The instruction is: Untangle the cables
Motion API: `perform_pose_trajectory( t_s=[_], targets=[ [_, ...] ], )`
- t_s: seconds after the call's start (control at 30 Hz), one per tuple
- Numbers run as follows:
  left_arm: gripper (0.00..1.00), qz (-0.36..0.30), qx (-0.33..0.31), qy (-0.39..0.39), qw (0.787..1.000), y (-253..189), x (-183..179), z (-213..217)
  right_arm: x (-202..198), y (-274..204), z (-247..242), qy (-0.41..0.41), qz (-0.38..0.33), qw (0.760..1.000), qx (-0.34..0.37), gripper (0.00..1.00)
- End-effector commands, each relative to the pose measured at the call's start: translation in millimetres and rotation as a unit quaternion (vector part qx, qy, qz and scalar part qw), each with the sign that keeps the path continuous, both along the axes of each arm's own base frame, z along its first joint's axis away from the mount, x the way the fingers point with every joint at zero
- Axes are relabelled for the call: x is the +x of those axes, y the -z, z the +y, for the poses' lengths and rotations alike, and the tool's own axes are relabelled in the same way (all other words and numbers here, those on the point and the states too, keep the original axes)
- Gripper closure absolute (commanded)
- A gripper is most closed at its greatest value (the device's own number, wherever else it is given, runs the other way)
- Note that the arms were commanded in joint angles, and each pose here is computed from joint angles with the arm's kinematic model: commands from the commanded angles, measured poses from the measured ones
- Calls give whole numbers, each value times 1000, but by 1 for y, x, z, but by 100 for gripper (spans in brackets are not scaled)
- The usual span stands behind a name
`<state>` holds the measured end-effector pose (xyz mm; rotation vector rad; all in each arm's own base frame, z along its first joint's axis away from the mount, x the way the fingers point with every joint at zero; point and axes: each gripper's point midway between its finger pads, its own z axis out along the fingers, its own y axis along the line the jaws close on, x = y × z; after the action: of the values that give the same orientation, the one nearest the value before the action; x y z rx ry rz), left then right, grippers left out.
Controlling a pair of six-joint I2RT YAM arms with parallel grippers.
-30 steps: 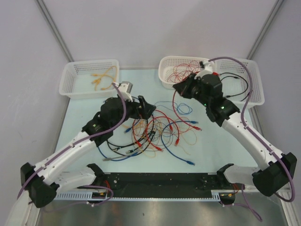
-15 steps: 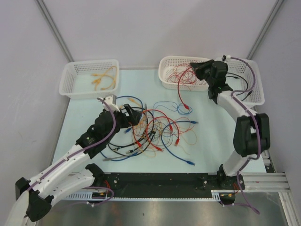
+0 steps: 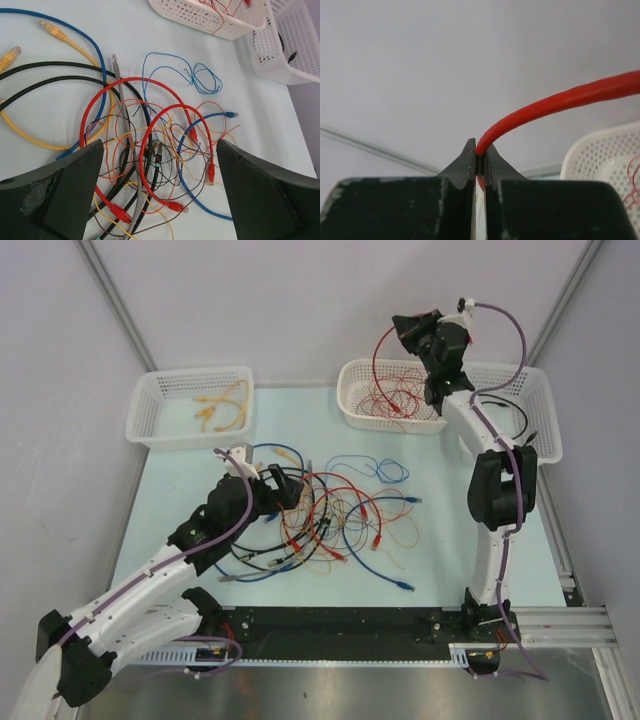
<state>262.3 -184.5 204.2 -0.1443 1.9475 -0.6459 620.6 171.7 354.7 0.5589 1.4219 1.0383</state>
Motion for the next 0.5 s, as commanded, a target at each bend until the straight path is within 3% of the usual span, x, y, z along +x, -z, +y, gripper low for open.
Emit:
perform_pose_trajectory(
  t_s=[0.0, 0.07, 0.2, 0.47],
  targets=[
    [1, -10, -5, 17, 1000, 0, 3, -7, 20, -24, -2, 70, -37, 984, -158, 100],
    [0, -6, -4, 20, 1000, 4, 3, -9, 27, -30, -4, 87, -45, 979, -180, 100],
    [1, -4, 11, 22, 1000, 8, 4, -8, 47, 5, -9, 116, -16, 959, -258, 100],
    [0, 2, 23, 22, 999, 15, 7, -8, 69, 65, -13, 130, 26, 949, -287, 100]
  ],
)
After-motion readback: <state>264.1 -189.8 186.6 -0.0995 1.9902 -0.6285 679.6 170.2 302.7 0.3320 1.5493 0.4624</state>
